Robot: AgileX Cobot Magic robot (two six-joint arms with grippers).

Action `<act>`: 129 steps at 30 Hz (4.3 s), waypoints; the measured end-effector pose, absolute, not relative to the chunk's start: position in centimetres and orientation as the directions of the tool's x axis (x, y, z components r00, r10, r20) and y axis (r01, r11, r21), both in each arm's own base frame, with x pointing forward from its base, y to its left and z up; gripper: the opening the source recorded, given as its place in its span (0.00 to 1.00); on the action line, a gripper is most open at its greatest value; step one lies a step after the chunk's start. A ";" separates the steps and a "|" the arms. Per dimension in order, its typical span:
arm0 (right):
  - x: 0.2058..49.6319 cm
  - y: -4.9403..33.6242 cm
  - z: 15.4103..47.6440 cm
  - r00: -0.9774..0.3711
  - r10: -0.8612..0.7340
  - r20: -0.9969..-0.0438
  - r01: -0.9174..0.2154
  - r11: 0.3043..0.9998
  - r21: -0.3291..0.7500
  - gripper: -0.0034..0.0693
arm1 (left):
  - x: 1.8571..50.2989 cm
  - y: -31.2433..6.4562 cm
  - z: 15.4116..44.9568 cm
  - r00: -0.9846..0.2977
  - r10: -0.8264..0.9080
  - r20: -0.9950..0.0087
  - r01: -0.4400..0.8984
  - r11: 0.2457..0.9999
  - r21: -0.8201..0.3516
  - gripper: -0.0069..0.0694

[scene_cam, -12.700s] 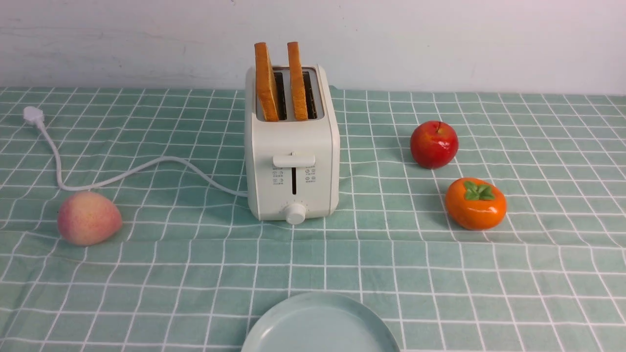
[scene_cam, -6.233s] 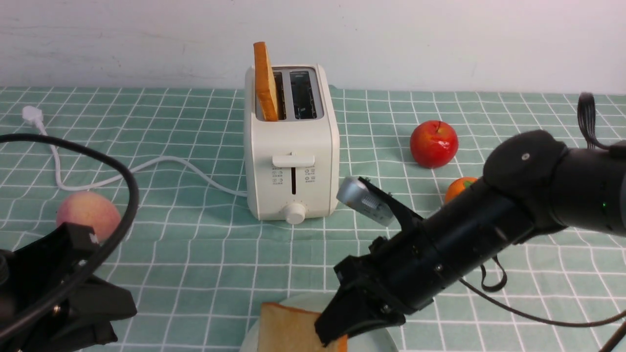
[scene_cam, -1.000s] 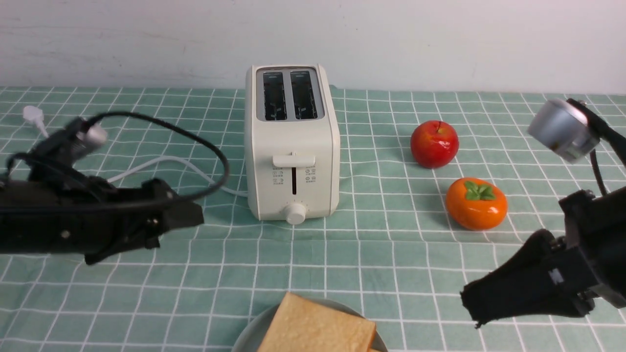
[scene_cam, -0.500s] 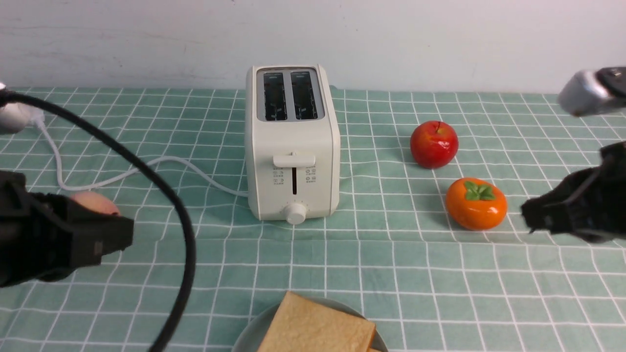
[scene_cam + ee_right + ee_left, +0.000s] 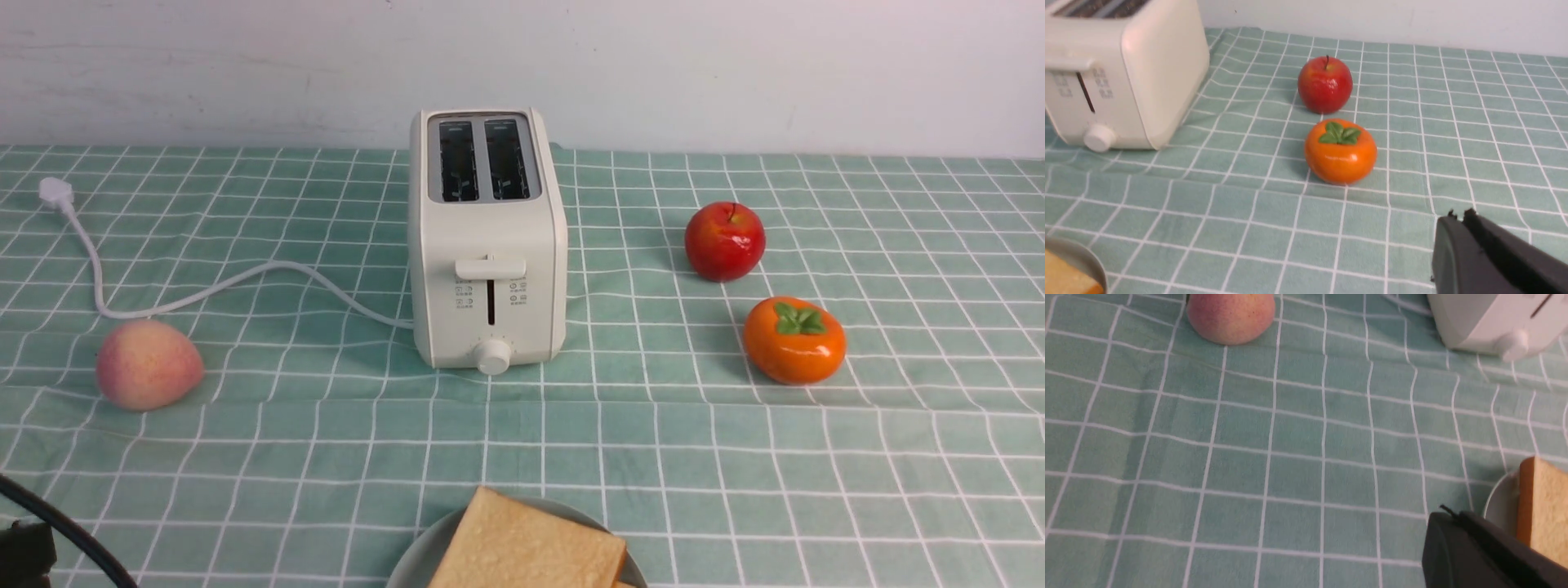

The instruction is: Take toasted bread from bread machine on blue coffee table place on plate.

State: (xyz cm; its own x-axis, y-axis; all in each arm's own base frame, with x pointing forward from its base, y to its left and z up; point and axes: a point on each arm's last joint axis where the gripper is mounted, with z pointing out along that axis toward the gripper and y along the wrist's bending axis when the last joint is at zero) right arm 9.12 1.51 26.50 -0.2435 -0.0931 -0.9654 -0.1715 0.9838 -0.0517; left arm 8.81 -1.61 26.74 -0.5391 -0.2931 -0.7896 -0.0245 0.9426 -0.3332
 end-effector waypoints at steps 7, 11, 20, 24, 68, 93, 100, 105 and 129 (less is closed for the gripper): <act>7.8 1.5 22.9 -0.131 -0.181 -0.975 -0.216 0.965 -0.150 0.09 | 9.2 -1.5 27.9 -0.386 -0.339 -0.858 0.010 0.928 -0.372 0.07; 7.8 1.5 22.5 -0.138 -0.189 -0.972 -0.220 0.963 -0.156 0.10 | 9.2 -1.5 27.9 -0.383 -0.339 -0.859 0.011 0.928 -0.371 0.07; 7.8 1.5 22.5 -0.135 -0.189 -0.973 -0.221 0.963 -0.156 0.11 | 9.3 -1.5 28.0 -0.380 -0.339 -0.861 0.012 0.929 -0.371 0.07; 7.8 1.5 22.5 -0.135 -0.189 -0.973 -0.221 0.963 -0.156 0.12 | 9.3 -1.5 28.0 -0.380 -0.339 -0.861 0.012 0.929 -0.371 0.07; 7.7 1.5 22.5 -0.131 -0.188 -0.974 -0.221 0.963 -0.156 0.19 | 5.1 -0.7 16.8 -0.345 -0.186 -0.920 0.057 0.974 -0.218 0.10; 7.7 1.5 22.5 -0.131 -0.188 -0.974 -0.221 0.963 -0.156 0.23 | 5.1 -0.7 16.8 -0.342 -0.144 -0.929 0.069 0.982 -0.178 0.12; 7.7 1.5 22.5 -0.129 -0.187 -0.974 -0.217 0.964 -0.156 0.23 | 5.2 -0.7 16.8 -0.341 -0.144 -0.929 0.069 0.982 -0.178 0.13; 7.5 0.7 22.8 -0.112 -0.176 -0.978 -0.120 0.979 -0.162 0.23 | 5.2 -0.7 16.9 -0.340 -0.144 -0.929 0.069 0.982 -0.178 0.14; 6.1 -0.6 17.7 -0.265 0.135 -0.955 0.091 0.989 0.114 0.27 | 5.2 -0.7 16.9 -0.336 -0.145 -0.931 0.070 0.982 -0.178 0.16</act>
